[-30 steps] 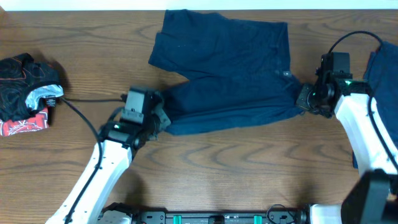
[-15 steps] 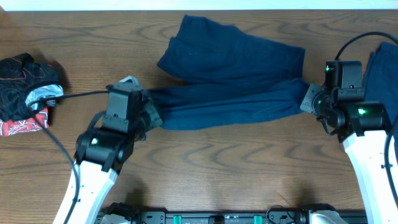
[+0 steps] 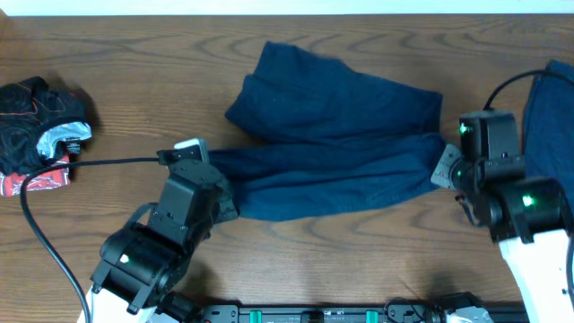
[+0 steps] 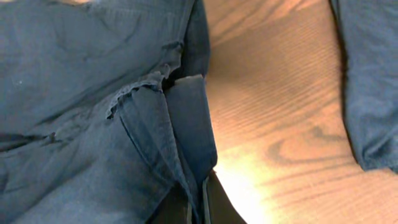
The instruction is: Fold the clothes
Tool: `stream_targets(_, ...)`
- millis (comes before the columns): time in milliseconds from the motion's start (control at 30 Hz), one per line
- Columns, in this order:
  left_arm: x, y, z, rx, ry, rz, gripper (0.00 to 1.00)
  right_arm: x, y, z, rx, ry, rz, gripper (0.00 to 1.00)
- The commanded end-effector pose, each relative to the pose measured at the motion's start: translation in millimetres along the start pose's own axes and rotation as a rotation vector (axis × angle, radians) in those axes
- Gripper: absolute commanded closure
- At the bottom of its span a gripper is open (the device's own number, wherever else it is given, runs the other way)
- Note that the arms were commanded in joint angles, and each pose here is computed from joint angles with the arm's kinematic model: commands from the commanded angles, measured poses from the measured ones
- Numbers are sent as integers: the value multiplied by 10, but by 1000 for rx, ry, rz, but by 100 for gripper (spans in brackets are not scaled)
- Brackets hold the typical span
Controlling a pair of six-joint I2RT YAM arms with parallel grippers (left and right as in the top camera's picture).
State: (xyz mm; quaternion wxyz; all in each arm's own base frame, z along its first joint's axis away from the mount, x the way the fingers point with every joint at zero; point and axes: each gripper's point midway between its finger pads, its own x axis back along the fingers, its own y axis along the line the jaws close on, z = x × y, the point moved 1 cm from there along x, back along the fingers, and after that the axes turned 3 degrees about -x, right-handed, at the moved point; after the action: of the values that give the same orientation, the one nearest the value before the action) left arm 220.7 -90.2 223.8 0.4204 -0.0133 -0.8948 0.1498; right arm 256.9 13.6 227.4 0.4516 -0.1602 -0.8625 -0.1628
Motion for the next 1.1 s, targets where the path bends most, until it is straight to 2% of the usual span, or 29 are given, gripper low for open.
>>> stream_targets(0, 79, 57, -75, 26, -56, -58, 94, 237, -19, -54, -49, -91, 2, 99)
stream_targets(200, 78, 21, -97, 0, -82, -67, 94, 371, 34, -4, -97, -120, -38, 99)
stream_targets(433, -133, -21, -199, -8, -98, -124, 94, 164, 67, 11, -157, -69, 17, 99)
stream_targets(667, -185, -302, -564, -64, -163, -105, 94, -23, 35, -142, -180, -67, 58, 99)
stream_targets(800, -121, -379, -853, -118, -226, -152, 94, -110, -43, -229, -216, -51, 63, 99)
stream_targets(1067, -483, -337, -1040, -132, -195, -234, 94, -441, -222, -422, -239, 36, 60, 99)
